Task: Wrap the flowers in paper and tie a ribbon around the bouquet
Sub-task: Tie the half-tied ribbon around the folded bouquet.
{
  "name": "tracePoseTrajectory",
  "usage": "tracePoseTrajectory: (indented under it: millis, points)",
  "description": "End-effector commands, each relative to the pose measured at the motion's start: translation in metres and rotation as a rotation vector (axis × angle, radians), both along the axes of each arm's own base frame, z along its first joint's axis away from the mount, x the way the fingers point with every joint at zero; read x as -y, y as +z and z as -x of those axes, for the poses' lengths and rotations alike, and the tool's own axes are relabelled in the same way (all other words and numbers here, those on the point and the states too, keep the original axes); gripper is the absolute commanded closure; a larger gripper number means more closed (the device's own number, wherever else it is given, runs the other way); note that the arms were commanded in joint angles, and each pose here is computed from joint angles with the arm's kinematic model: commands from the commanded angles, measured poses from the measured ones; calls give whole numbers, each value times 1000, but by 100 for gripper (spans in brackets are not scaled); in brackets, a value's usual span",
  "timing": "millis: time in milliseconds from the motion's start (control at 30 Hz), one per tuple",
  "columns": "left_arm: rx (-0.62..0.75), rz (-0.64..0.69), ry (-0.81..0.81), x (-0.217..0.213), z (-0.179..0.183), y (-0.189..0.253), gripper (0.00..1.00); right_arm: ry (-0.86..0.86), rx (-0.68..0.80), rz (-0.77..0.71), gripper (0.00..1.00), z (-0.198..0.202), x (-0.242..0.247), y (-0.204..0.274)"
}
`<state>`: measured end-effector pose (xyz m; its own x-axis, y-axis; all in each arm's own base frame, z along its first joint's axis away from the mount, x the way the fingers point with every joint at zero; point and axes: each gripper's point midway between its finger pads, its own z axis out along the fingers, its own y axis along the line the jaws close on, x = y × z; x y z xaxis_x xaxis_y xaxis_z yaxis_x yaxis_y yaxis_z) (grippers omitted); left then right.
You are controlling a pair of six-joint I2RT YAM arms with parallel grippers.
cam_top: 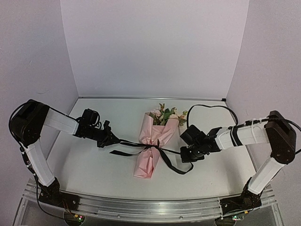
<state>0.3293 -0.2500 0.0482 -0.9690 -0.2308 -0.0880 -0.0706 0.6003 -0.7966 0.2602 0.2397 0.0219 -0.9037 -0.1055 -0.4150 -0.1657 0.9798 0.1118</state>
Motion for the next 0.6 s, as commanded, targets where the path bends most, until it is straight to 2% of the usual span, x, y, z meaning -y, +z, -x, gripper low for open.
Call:
tracePoseTrajectory:
  millis: [0,100,167,233,333,400,567]
  points:
    - [128,31,-65,15,-15,31,100,25,-19,-14,99,-4,-5,20]
    - [166,44,-134,34,-9,41,99,35,-16,-72,80,-9,-23,38]
    - [180,47,-139,39,-8,45,93,33,-20,-118,68,-9,-32,48]
    - [184,46,-126,39,-9,46,86,14,-10,-159,54,-12,-40,60]
    - [177,31,-93,35,-11,43,69,-12,-1,-185,43,-21,-51,78]
    - [180,17,-63,31,-12,43,61,-29,-2,-208,41,-27,-60,86]
    - [242,-61,-1,14,-20,54,47,-40,35,-187,38,-39,-72,104]
